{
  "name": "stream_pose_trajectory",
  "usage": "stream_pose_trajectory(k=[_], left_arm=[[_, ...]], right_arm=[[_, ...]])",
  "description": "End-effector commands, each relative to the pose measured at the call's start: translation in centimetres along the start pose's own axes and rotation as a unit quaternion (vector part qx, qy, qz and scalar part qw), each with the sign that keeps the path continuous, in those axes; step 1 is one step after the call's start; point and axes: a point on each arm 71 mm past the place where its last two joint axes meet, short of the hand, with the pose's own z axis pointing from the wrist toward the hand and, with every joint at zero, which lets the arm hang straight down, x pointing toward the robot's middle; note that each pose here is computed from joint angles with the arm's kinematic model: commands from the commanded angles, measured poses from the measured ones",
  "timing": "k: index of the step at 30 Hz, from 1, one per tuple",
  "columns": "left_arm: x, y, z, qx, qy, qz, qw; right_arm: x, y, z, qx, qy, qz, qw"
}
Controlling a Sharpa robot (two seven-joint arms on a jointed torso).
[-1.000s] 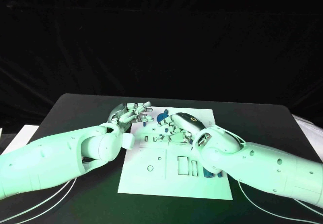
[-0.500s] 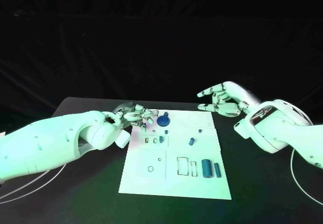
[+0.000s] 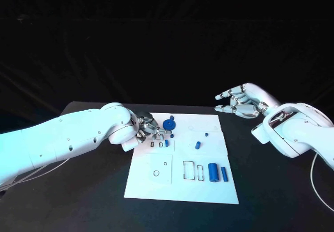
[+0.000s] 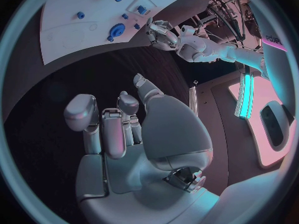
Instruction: Assemble the parts on the task board
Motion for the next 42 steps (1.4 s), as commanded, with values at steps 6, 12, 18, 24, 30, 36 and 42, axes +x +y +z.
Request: stream_pose_trajectory(k=[6, 12, 18, 24, 30, 36, 42], left_arm=[[0.03, -0.52, 0.89, -0.056, -0.013, 0.098, 0.993], [0.15, -1.02, 1.5, -0.062, -0.013, 0.109, 0.992], [0.5, -1.48, 1.9, -0.063, -0.002, 0.12, 0.991], [0.79, -1.81, 2.19, -0.064, 0.009, 0.128, 0.99], [1.09, -2.2, 2.44, -0.063, 0.014, 0.132, 0.989], [1.18, -2.28, 2.6, -0.065, 0.019, 0.135, 0.989], [1.27, -2.41, 2.78, -0.066, 0.022, 0.138, 0.988]], right_arm=[[0.4, -0.6, 0.1, 0.034, 0.014, 0.0, 0.999], [0.6, -0.6, 0.2, 0.038, 0.016, 0.0, 0.999], [0.8, -0.7, 0.2, 0.04, 0.019, 0.0, 0.999], [1.1, -0.7, 0.4, 0.041, 0.022, 0.001, 0.999], [1.3, -0.8, 0.4, 0.041, 0.024, 0.002, 0.999], [1.4, -0.8, 0.4, 0.042, 0.027, 0.002, 0.999], [1.5, -0.7, 0.5, 0.041, 0.028, 0.003, 0.999]])
